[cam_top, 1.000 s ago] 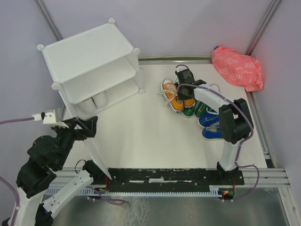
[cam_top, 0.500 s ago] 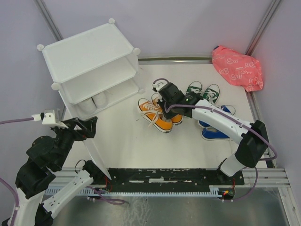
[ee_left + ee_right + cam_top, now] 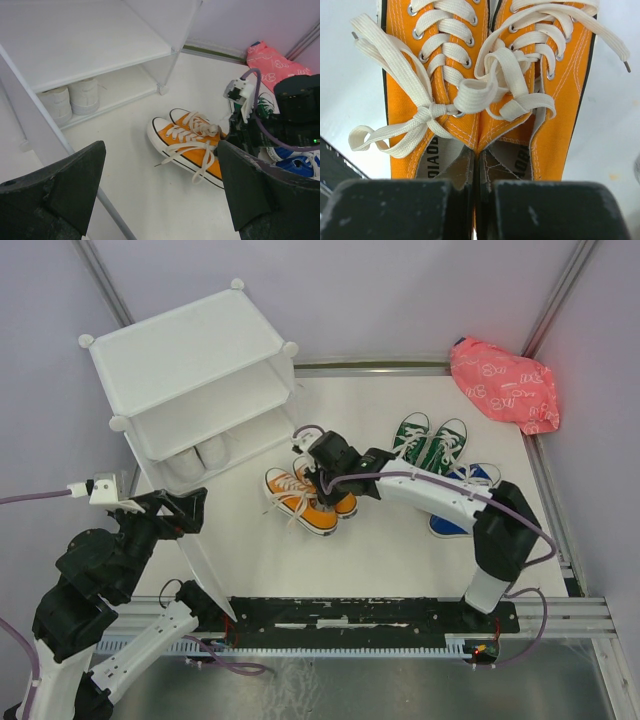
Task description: Place and organize the shoes in the shoe cabinet
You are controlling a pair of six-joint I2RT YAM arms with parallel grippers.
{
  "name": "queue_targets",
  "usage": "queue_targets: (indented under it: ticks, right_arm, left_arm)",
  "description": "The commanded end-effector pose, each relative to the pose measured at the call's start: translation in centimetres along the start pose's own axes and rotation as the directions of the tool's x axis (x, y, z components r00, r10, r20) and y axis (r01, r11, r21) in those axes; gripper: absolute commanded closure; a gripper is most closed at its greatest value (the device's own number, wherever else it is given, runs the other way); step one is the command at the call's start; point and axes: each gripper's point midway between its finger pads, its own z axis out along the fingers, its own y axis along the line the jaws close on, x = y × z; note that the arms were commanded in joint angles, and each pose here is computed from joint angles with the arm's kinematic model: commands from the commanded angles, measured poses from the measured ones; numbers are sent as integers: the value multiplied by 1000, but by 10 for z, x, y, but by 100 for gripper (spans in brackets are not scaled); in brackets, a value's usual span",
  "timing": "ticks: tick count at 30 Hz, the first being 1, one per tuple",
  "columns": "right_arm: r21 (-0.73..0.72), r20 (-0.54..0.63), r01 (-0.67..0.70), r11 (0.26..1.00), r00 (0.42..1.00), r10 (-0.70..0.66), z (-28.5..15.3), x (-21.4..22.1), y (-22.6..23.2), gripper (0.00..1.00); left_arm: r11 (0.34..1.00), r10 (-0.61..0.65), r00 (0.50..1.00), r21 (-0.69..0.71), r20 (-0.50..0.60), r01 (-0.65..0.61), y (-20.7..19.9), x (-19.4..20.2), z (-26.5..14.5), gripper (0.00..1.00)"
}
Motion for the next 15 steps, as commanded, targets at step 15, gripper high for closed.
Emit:
queue_targets:
  ticks: [15]
  right_arm:
    - [-11,507,30,1000,862,-20,59,-194,22,98]
  left_arm:
    - [995,53,991,-74,-121,-63,18,29,-4,1]
